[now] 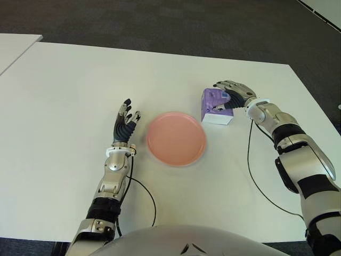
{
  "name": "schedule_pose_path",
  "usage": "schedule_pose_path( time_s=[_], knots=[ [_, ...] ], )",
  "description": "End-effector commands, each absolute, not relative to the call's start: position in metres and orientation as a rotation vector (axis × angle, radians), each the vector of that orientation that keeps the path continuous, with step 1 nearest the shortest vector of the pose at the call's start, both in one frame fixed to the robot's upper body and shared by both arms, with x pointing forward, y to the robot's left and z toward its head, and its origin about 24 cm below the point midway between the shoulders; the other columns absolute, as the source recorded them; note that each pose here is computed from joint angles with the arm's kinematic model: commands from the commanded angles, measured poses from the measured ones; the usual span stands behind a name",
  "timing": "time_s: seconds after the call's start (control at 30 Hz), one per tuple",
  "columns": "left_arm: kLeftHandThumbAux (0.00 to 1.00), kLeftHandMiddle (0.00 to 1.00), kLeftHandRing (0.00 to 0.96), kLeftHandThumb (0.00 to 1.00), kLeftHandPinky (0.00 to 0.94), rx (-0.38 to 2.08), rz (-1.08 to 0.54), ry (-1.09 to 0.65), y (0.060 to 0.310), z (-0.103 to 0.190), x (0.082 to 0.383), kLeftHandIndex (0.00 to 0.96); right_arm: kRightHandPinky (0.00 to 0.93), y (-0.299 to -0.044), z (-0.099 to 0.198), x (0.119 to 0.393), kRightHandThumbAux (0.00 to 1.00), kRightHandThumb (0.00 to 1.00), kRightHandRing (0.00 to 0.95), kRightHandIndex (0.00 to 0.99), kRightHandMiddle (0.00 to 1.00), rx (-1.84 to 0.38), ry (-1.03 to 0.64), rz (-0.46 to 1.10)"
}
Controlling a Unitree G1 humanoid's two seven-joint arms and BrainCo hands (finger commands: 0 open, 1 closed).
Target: Put the tissue paper into the plate.
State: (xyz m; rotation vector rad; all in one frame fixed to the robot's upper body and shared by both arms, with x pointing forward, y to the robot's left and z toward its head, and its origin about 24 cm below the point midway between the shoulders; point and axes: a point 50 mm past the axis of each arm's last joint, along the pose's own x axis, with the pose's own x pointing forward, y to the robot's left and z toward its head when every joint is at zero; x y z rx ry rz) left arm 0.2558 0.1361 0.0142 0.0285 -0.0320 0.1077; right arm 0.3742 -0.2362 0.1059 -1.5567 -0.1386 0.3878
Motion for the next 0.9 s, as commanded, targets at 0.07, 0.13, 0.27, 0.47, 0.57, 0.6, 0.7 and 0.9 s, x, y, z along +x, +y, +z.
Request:
schedule_pose_path(
  time_s=[0.07, 0.13, 0.27, 0.47, 0.57, 0.6, 0.7, 0.9],
  knots=[
    [0.597, 0.0, 0.0, 0.003, 0.0, 0.008, 0.084, -0.012, 0.133, 0.02, 0.25, 0.0, 0.0, -0.233, 0.103, 0.373, 0.511, 0.002, 0.0, 0.0, 0.0, -1.542, -0.122, 0.435],
    [0.599, 0.0, 0.0, 0.004, 0.0, 0.01, 0.089, -0.007, 0.133, 0.021, 0.249, 0.0, 0.0, -0.234, 0.104, 0.373, 0.513, 0.001, 0.0, 0.0, 0.0, -1.538, -0.121, 0.436],
    [0.602, 0.0, 0.0, 0.0, 0.0, 0.026, 0.102, 0.018, 0.139, 0.015, 0.251, 0.0, 0.0, -0.235, 0.106, 0.373, 0.517, 0.0, 0.0, 0.0, 0.0, -1.534, -0.119, 0.437],
    [0.587, 0.0, 0.0, 0.0, 0.0, 0.096, 0.127, 0.118, 0.164, -0.023, 0.262, 0.0, 0.0, -0.24, 0.109, 0.372, 0.524, 0.006, 0.0, 0.0, 0.0, -1.52, -0.11, 0.429],
    [0.575, 0.0, 0.0, 0.0, 0.0, 0.112, 0.112, 0.087, 0.163, -0.022, 0.263, 0.0, 0.0, -0.241, 0.109, 0.372, 0.52, 0.009, 0.0, 0.0, 0.0, -1.518, -0.107, 0.427],
    [0.572, 0.0, 0.0, 0.0, 0.0, 0.114, 0.109, 0.079, 0.162, -0.022, 0.263, 0.0, 0.0, -0.241, 0.109, 0.372, 0.517, 0.008, 0.0, 0.0, 0.0, -1.517, -0.106, 0.428],
    [0.567, 0.0, 0.0, 0.0, 0.0, 0.114, 0.101, 0.053, 0.161, -0.021, 0.264, 0.0, 0.0, -0.242, 0.11, 0.372, 0.514, 0.006, 0.0, 0.0, 0.0, -1.515, -0.104, 0.425],
    [0.57, 0.0, 0.0, 0.0, 0.0, 0.101, 0.095, 0.03, 0.159, -0.019, 0.264, 0.0, 0.0, -0.244, 0.116, 0.372, 0.506, 0.0, 0.0, 0.0, 0.0, -1.506, -0.114, 0.412]
  ],
)
